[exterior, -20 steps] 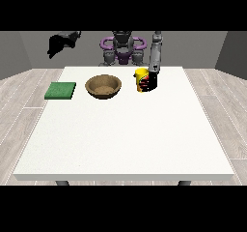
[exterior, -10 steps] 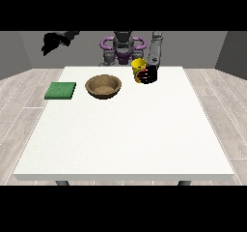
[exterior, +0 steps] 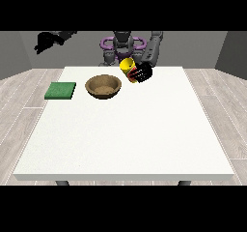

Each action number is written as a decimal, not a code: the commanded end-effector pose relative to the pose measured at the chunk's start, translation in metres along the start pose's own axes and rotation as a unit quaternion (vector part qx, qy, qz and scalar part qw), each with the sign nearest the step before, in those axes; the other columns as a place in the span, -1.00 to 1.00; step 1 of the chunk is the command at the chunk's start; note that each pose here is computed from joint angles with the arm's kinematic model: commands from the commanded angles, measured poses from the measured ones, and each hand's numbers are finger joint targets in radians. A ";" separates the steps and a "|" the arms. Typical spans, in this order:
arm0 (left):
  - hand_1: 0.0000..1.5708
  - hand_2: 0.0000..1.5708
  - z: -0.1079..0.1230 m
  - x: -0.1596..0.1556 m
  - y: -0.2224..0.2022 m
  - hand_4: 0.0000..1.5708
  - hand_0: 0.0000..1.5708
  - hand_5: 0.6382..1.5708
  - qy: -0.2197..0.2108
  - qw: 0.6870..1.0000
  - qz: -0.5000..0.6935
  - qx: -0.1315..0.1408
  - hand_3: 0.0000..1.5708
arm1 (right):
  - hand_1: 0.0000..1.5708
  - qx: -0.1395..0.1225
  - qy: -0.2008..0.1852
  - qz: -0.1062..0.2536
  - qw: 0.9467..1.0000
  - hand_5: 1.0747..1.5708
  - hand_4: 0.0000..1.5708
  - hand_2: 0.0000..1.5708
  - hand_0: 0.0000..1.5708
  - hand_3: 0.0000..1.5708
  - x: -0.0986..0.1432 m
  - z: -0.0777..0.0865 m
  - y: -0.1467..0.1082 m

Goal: Pick the cup and pour the ball into the bowl, then pick the bowl and place it on the pad

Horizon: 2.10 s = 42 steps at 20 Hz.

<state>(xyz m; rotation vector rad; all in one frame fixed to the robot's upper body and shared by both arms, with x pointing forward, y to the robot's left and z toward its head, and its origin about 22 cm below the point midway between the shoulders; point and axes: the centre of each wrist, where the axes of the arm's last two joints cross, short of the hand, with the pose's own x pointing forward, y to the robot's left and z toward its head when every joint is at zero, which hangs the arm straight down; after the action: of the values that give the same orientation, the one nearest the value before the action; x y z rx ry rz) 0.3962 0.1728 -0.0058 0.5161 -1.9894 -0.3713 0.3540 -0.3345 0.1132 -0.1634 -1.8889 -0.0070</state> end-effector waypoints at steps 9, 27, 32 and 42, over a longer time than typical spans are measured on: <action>0.89 1.00 -0.027 0.024 -0.018 0.94 0.89 0.27 -0.056 0.973 -0.223 -0.003 1.00 | -1.00 0.027 -0.023 -0.012 0.999 0.99 -0.31 -0.56 -1.00 -0.14 0.019 -0.023 -0.009; 0.97 1.00 -0.022 0.044 -0.068 0.55 0.97 0.78 -0.158 0.825 -0.534 -0.093 1.00 | -1.00 0.036 0.025 0.004 0.999 0.98 -0.27 -0.58 -1.00 -0.21 -0.015 -0.026 0.012; 0.93 1.00 -0.017 0.042 -0.071 0.90 0.93 0.21 -0.179 0.755 -0.617 -0.131 1.00 | -1.00 0.065 0.011 -0.014 0.998 0.98 -0.27 -0.56 -1.00 -0.21 -0.017 -0.029 0.040; 0.94 1.00 -0.016 0.082 -0.096 0.89 0.94 0.22 -0.228 0.685 -0.681 -0.120 1.00 | -1.00 0.051 0.009 -0.017 0.998 0.98 -0.26 -0.52 -1.00 -0.16 -0.010 -0.045 0.037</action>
<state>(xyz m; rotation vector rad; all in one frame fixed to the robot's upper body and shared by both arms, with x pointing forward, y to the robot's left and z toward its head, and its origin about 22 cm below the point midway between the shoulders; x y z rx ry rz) 0.4051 0.0587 0.0218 1.7595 -1.5716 -1.7608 0.3971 -0.3031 0.1002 -0.0743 -1.8585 0.0607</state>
